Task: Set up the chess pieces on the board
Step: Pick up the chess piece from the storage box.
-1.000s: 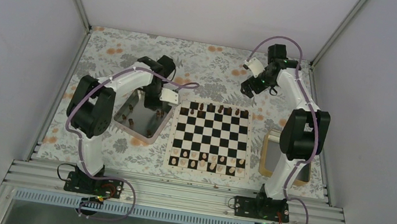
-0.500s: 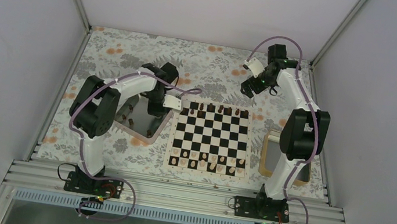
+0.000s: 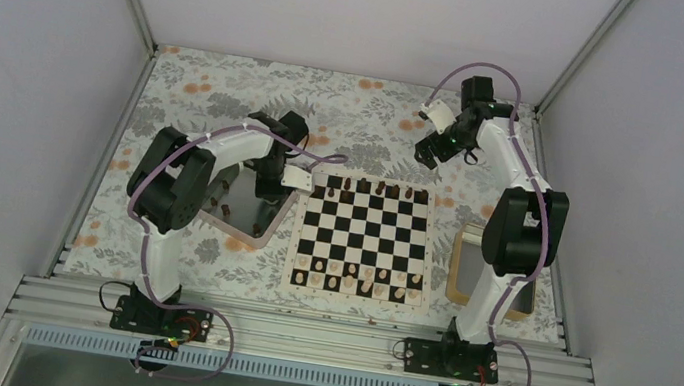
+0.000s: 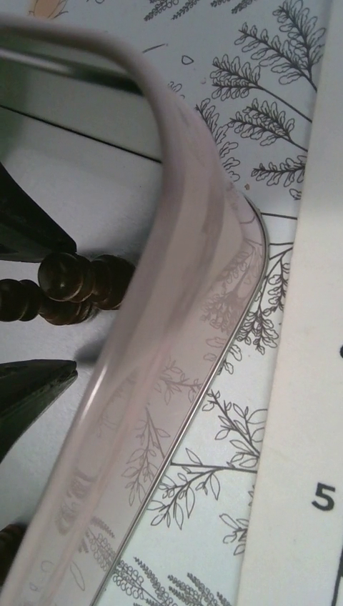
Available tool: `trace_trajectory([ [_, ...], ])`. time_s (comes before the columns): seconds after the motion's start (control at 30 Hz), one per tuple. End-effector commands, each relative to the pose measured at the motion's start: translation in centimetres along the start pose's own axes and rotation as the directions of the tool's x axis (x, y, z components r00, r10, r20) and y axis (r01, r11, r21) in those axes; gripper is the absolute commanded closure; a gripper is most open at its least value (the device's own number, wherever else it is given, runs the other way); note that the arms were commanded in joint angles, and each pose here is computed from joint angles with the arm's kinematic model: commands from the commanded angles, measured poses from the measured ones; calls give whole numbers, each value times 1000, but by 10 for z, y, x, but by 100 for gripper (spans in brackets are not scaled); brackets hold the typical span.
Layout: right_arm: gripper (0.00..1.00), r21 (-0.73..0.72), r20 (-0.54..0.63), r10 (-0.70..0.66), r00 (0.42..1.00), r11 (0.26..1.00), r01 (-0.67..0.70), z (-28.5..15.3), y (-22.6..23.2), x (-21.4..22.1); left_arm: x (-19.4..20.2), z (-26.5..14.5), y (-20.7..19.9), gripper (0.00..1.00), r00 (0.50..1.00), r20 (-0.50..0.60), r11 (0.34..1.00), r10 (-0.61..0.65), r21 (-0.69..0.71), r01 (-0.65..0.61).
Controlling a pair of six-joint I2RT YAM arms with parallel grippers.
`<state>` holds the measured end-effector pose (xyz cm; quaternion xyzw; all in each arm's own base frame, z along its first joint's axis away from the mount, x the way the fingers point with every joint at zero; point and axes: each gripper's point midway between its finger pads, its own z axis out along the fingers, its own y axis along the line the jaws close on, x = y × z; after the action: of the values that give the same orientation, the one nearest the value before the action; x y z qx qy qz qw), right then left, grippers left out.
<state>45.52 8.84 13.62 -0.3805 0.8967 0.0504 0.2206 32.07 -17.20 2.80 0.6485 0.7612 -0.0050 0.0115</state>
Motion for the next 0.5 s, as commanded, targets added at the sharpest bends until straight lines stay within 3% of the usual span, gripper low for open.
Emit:
trace_trajectory([
  [0.0,0,-13,-15,-9,1000,1000,9,5,4,3,-1,-1,2,66,1000,4,1000,-2,-4,2],
  [0.47,0,-14,-12,-10,1000,1000,10,4,4,2,5,-2,12,83,1000,-25,999,-7,-43,6],
])
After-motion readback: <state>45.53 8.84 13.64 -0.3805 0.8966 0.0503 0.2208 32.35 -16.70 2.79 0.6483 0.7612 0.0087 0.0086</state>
